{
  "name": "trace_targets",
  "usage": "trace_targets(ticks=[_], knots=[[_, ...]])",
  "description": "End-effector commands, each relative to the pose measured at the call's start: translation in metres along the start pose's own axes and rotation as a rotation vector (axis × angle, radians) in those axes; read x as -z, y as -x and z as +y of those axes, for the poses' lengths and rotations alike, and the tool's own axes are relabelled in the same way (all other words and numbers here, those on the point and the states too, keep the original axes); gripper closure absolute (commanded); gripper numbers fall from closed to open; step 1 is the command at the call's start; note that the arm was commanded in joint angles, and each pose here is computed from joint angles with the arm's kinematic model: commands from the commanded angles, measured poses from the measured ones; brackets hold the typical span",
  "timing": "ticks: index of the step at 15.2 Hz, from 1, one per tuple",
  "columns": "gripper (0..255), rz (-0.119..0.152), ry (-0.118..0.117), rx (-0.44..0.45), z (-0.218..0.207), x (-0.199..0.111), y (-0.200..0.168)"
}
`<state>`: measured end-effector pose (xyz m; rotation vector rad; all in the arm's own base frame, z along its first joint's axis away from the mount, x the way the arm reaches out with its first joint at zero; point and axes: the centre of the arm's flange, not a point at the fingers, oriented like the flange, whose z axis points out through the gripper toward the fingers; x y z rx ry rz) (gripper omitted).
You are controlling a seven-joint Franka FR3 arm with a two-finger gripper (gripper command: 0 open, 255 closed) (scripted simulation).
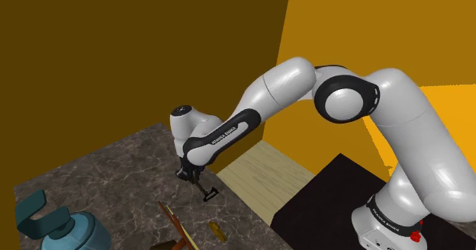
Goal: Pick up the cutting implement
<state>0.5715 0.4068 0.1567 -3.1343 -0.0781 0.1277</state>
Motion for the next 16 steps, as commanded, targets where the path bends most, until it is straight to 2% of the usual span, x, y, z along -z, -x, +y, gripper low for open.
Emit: trace_targets(ticks=[1,14,16], knots=[[255,-0.005,-0.005,0.006,-0.003,0.002,0.005],[255,-0.005,-0.005,0.006,-0.003,0.070,0.010],[255,-0.005,-0.005,0.006,-0.003,0.071,0.011]])
